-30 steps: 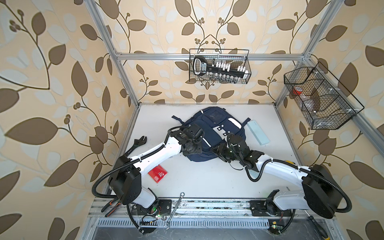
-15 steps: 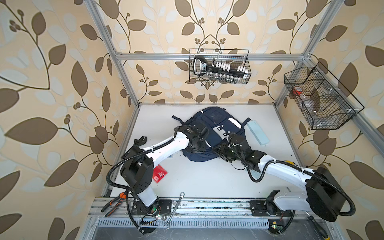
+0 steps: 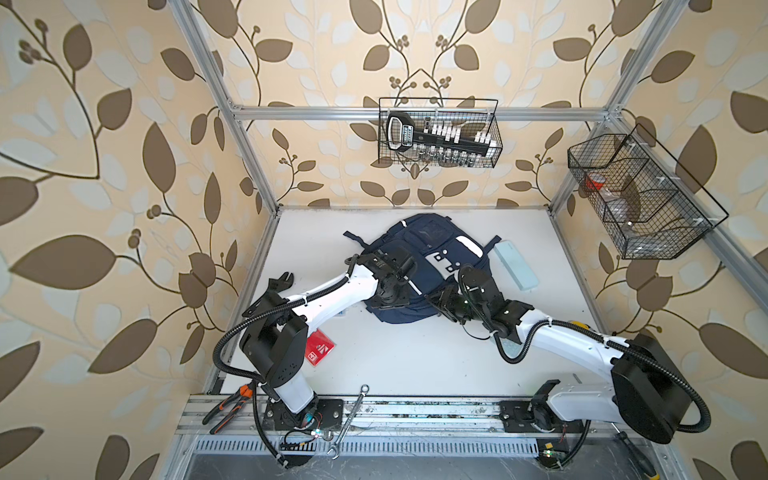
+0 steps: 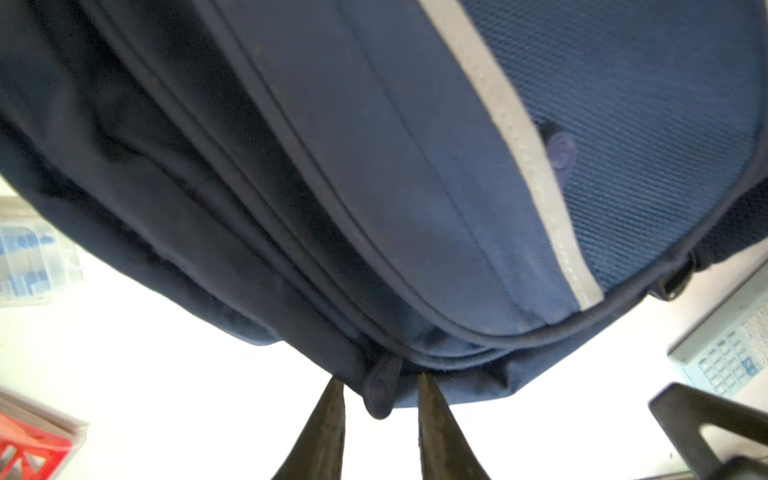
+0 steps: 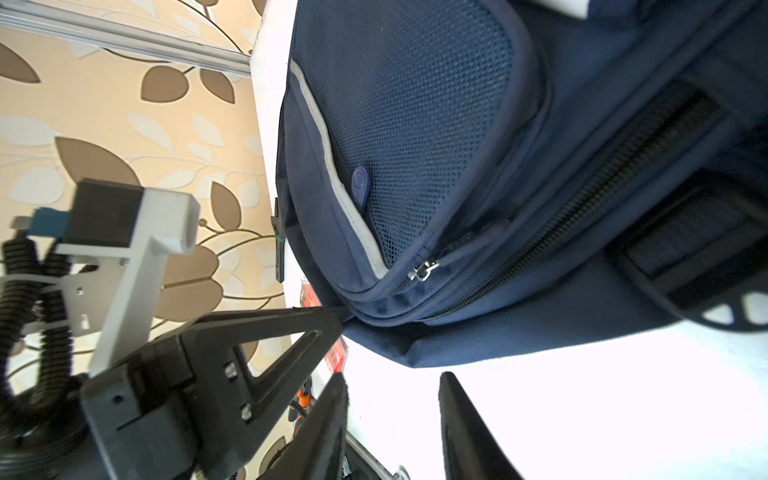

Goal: Pack the student bag

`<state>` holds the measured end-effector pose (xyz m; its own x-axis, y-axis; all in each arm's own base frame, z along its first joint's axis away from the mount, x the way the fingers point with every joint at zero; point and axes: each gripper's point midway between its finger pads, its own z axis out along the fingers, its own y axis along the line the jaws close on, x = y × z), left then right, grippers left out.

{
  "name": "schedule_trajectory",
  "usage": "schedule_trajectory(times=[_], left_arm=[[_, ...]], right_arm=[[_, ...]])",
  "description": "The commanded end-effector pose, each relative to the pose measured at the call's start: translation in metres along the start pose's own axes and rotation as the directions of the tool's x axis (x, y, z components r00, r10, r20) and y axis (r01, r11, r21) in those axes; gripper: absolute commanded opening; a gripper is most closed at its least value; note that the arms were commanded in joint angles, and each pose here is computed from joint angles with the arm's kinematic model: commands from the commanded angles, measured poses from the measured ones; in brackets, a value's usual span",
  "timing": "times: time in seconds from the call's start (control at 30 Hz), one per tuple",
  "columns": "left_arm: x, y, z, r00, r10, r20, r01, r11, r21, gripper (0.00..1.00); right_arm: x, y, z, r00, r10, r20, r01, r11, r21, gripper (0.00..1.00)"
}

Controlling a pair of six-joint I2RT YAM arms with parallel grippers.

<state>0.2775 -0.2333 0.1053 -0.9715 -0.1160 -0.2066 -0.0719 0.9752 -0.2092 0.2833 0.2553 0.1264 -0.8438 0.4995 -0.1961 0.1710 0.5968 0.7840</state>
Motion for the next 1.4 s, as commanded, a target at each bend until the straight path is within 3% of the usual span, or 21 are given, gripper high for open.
schedule_trajectory(times=[0.0,0.1,0.17,0.3,0.37,0.63,0.77,0.87,1.03,1.23,1.37], left_arm=[[0.000,0.003,0.005,1.000,-0.030,0.000,0.030,0.999,-0.014,0.14],[-0.001,0.004,0.003,0.999,-0.035,0.004,0.035,0.999,-0.018,0.00],[-0.002,0.003,0.000,1.000,-0.028,0.012,0.028,1.000,-0.012,0.00],[-0.004,0.003,-0.006,1.000,-0.011,0.029,0.011,1.000,-0.011,0.00],[-0.003,0.004,-0.005,1.000,-0.009,0.024,0.009,1.000,-0.014,0.00],[0.002,0.002,-0.002,1.000,-0.010,0.011,0.010,1.000,0.012,0.00],[0.001,-0.004,-0.010,1.000,-0.004,0.025,0.003,0.999,0.052,0.00],[-0.002,-0.009,-0.017,0.999,-0.003,0.048,-0.001,0.996,0.088,0.00],[-0.003,-0.013,-0.027,0.997,-0.005,0.071,-0.004,0.992,0.124,0.00],[-0.002,-0.013,-0.027,0.997,-0.001,0.073,-0.009,0.991,0.137,0.00],[-0.001,-0.017,-0.030,0.997,0.004,0.075,-0.016,0.987,0.158,0.00]], right_arm=[[-0.002,-0.006,-0.006,1.000,-0.003,0.023,0.002,1.000,0.012,0.34],[-0.003,-0.006,-0.007,1.000,-0.007,0.028,0.007,1.000,0.016,0.33],[-0.003,-0.007,-0.007,1.000,-0.012,0.024,0.011,1.000,0.027,0.34],[-0.003,-0.005,-0.002,1.000,0.000,0.010,0.000,0.999,0.035,0.58],[-0.003,-0.002,0.003,1.000,0.016,-0.003,-0.016,0.999,0.031,0.60],[-0.003,0.027,0.030,0.996,0.067,-0.059,-0.071,0.995,-0.068,0.48],[-0.002,0.033,0.041,0.994,0.091,-0.067,-0.095,0.994,-0.060,0.46],[-0.002,0.025,0.049,0.987,0.146,-0.066,-0.148,0.989,-0.018,0.37],[-0.003,0.017,0.049,0.973,0.227,-0.030,-0.227,0.974,0.018,0.49],[-0.003,0.012,0.045,0.966,0.259,0.007,-0.259,0.965,0.049,0.49],[-0.005,0.007,0.061,0.960,0.279,-0.009,-0.278,0.959,0.051,0.31]])
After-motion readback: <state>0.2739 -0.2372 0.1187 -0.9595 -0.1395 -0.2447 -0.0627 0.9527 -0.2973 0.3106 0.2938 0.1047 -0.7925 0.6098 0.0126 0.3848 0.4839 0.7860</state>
